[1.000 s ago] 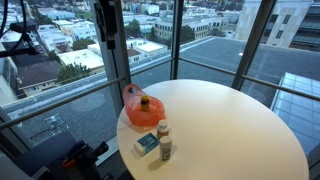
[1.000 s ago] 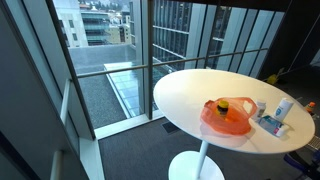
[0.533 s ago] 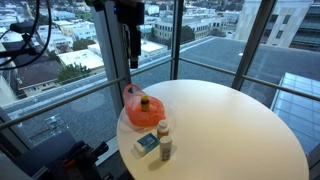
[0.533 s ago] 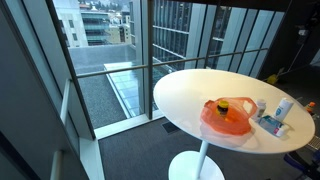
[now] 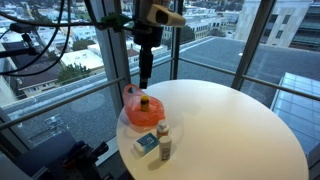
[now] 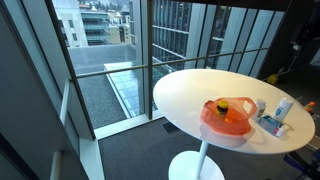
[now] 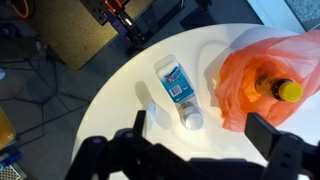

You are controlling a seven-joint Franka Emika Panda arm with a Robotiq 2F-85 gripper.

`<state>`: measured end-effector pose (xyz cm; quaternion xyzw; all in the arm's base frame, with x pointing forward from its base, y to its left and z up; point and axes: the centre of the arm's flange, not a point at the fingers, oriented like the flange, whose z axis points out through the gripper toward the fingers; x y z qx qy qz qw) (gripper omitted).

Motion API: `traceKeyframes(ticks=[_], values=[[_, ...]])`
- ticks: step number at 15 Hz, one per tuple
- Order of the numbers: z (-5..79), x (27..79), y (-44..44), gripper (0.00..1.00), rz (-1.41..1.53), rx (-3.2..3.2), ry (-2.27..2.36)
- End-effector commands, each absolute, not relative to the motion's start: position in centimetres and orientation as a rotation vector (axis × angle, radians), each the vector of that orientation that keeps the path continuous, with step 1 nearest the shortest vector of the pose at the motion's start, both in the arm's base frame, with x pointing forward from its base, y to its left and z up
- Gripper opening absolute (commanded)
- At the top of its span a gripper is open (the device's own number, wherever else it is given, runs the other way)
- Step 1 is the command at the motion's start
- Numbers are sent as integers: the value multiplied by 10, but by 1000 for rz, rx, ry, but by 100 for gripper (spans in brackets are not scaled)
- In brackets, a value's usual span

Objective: Put the white bottle in the orange plastic bag.

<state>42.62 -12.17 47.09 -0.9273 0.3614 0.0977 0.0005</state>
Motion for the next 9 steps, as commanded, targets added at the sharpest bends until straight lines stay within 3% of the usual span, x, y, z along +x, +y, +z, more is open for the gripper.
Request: traceKeyframes(ticks=[1, 9], values=[[471, 426, -121, 100, 307, -2914, 1132], [457, 435, -130, 100, 193, -2897, 1181]])
